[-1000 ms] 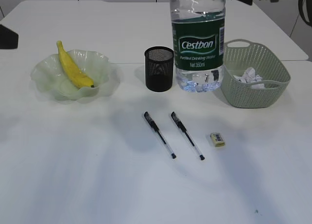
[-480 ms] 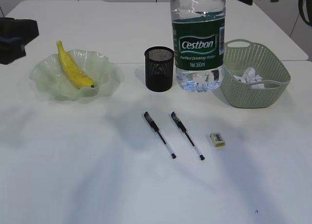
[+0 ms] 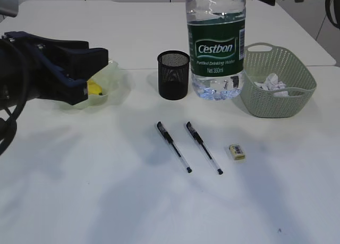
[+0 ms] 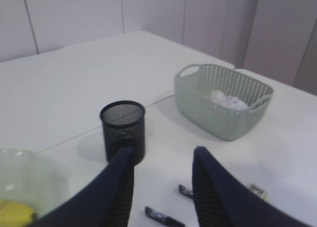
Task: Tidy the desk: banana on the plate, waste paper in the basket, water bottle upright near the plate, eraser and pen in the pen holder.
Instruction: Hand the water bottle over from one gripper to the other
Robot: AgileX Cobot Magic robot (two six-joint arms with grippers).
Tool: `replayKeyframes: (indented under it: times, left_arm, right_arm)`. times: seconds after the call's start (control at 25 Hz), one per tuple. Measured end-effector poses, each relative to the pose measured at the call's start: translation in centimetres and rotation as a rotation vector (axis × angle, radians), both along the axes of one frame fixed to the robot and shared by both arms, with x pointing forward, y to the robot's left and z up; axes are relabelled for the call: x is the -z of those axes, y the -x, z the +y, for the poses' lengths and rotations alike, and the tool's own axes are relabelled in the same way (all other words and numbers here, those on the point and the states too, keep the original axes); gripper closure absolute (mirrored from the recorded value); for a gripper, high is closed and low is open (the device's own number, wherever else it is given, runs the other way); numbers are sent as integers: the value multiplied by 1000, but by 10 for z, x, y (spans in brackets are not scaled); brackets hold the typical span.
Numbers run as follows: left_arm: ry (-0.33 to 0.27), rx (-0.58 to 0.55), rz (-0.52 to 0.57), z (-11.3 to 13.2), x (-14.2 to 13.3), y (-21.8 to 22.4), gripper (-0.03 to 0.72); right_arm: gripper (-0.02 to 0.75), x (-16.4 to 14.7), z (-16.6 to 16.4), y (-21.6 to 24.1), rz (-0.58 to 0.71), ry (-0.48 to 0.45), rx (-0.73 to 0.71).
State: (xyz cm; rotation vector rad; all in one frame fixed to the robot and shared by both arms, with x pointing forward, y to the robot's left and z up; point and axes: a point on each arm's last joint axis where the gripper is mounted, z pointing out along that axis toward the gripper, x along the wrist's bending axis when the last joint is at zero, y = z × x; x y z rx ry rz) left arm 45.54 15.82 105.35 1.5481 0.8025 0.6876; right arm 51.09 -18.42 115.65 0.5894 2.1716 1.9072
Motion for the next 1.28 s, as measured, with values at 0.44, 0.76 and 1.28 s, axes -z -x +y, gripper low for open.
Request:
replayKeyframes:
  times: [0.44, 0.76, 1.28]
  left_arm:
    - [221, 414, -30, -32, -5, 18, 423]
    - [213, 470, -8, -39, 5, 17, 422]
    - [318, 456, 23, -57, 14, -15, 85]
  right_arm:
    - [376, 0, 0, 0, 0, 0, 2]
    - [376, 0, 0, 0, 0, 0, 2]
    - [377, 0, 0, 0, 0, 0, 0]
